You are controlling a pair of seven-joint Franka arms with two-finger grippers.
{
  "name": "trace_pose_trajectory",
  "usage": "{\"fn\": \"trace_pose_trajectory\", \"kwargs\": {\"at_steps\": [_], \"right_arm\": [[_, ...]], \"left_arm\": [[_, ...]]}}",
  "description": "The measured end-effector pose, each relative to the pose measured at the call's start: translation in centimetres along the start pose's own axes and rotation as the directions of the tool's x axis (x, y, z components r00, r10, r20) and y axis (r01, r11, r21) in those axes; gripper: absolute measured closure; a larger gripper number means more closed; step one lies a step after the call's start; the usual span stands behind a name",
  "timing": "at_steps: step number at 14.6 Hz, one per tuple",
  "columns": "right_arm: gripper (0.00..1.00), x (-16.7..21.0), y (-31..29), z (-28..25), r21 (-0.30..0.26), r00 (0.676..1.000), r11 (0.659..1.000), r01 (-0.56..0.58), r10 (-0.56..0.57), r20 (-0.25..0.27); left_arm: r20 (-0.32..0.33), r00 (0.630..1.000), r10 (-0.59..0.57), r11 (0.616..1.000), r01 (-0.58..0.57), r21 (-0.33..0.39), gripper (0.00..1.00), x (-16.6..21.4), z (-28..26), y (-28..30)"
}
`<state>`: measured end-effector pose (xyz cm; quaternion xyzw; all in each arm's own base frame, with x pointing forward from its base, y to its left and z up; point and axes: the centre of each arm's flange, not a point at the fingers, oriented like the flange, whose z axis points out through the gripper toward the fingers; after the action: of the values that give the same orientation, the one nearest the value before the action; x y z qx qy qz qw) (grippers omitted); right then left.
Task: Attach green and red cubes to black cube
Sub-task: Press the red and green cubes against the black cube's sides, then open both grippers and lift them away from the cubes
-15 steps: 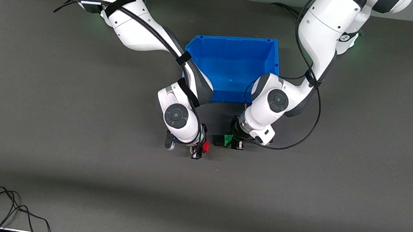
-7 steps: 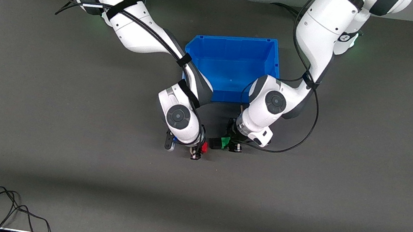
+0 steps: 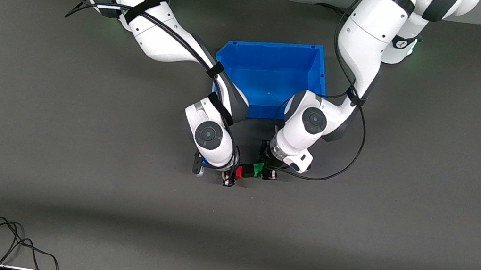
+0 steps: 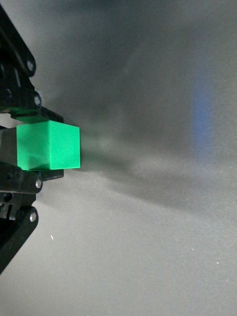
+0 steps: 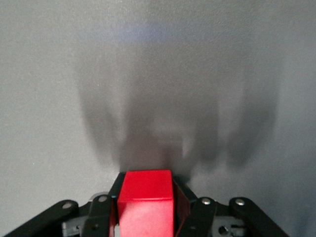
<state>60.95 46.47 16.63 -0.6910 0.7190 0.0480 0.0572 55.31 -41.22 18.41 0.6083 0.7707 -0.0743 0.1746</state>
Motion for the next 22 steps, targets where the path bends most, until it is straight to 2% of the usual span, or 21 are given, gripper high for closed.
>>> {"fn": "trace_pose_trajectory", "kwargs": {"at_steps": [3, 4, 6, 9, 10, 12, 14, 16, 18, 20, 22], "right_arm": [[0.58, 0.0, 0.0, 0.0, 0.0, 1.0, 1.0, 0.001, -0.001, -0.001], [0.58, 0.0, 0.0, 0.0, 0.001, 1.0, 1.0, 0.001, -0.001, 0.0], [0.55, -0.1, 0.0, 0.0, 0.001, 1.0, 1.0, 0.002, -0.002, 0.0], [0.26, -0.4, -0.1, -0.2, 0.01, 1.0, 1.0, 0.01, -0.01, 0.006], [0.17, -0.6, -0.3, -0.6, 0.018, 1.0, 1.0, 0.012, -0.012, 0.013], [0.0, -1.1, -1.1, -2.0, 0.044, 0.999, 0.999, 0.012, -0.014, 0.03], [0.0, -1.3, -2.2, -4.3, 0.074, 0.999, 0.997, 0.007, -0.011, 0.049], [0.0, -0.8, -3.5, -7.6, 0.082, 0.998, 0.996, 0.023, -0.028, 0.052], [0.0, 0.3, -4.6, -11.9, 0.07, 0.997, 0.996, 0.063, -0.066, 0.039], [0.0, 1.6, -5.1, -17.0, 0.04, 0.99, 0.989, 0.141, -0.141, 0.019], [0.0, 2.9, -4.9, -22.2, 0.001, 0.973, 0.973, 0.23, -0.23, 0.0]], "left_arm": [[-0.002, 1.0, 0.005, 1.0, -0.005, -0.005, 0.63, -0.1, -0.1, 0.1], [-0.004, 1.0, 0.019, 1.0, -0.02, -0.008, 0.58, -0.2, -0.1, 0.1], [-0.01, 0.999, 0.052, 0.998, -0.052, -0.018, 0.37, -0.6, -0.3, 0.2], [-0.039, 0.997, 0.073, 0.997, -0.074, -0.027, 0.04, 0.1, -0.6, 1.2], [-0.062, 0.994, 0.086, 0.996, -0.087, -0.025, 0.0, 0.6, -0.7, 1.8], [-0.118, 0.985, 0.122, 0.992, -0.125, -0.015, 0.0, 1.8, -1.3, 3.3], [-0.161, 0.967, 0.198, 0.98, -0.198, 0.019, 0.0, 3.4, -2.7, 5.0], [-0.173, 0.935, 0.31, 0.951, -0.307, 0.047, 0.0, 6.3, -5.6, 7.6], [-0.176, 0.89, 0.421, 0.907, -0.415, 0.07, 0.0, 11.0, -9.6, 10.3], [-0.158, 0.83, 0.536, 0.844, -0.518, 0.141, 0.0, 16.5, -13.9, 12.2], [-0.099, 0.76, 0.643, 0.759, -0.614, 0.215, 0.0, 20.7, -18.4, 13.6]]}}
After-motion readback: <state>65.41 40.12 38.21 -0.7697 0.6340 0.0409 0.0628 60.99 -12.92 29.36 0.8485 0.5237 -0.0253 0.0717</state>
